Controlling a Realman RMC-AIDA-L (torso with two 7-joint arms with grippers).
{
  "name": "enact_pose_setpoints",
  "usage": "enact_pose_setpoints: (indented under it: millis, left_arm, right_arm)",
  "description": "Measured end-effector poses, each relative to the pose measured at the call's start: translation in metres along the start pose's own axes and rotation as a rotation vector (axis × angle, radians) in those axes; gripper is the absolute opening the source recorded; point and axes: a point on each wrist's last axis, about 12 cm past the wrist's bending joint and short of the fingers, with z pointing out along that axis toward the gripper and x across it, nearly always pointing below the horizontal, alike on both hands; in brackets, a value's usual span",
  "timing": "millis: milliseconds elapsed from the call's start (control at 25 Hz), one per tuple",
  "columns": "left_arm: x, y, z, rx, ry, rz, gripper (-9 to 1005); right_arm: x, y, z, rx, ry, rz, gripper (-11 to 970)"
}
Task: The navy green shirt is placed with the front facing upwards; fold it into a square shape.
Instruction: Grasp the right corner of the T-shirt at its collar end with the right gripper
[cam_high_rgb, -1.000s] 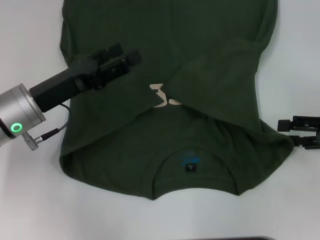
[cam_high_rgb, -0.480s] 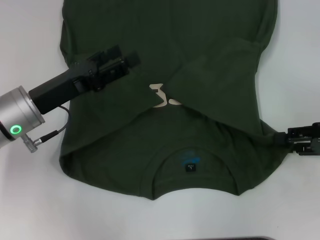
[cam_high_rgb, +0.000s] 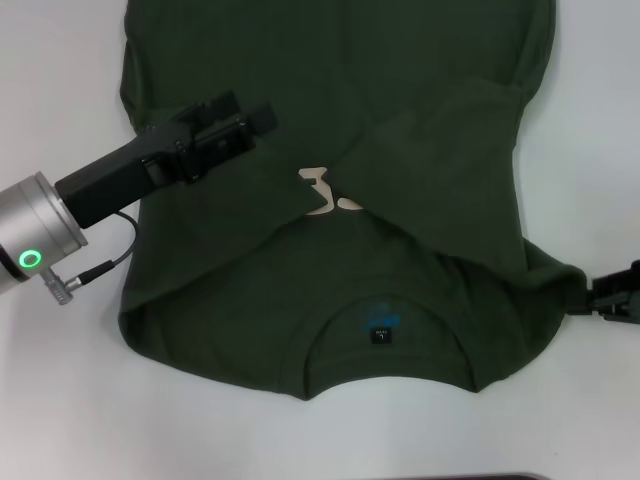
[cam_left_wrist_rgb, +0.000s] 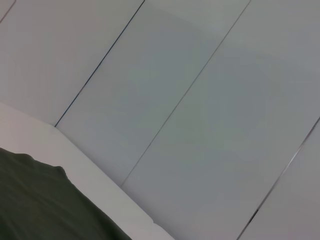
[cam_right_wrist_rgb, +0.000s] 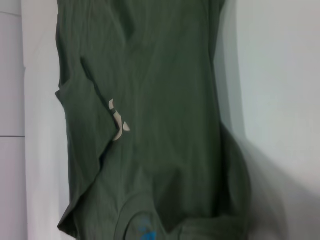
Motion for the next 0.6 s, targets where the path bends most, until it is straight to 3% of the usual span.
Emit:
enact_pose_setpoints:
  millis: [120,320,600]
  left_arm:
    - [0.000,0.000,0.001,0.000,0.000,0.001,885]
    - [-0.001,0.000,0.001,0.001,0.001,0.002,885]
    - [-0.002,0.000,0.003,0.004,-0.002,0.005,885]
  right_arm:
    - [0.004,-0.002,-0.002,-0.005,-0.003,0.000,276]
    - [0.011,-0.007,-0.006,-0.015,-0.019,-0.009,43]
    - [0.012,-0.007,-0.009,-0.041,-0.043,-0.037,12]
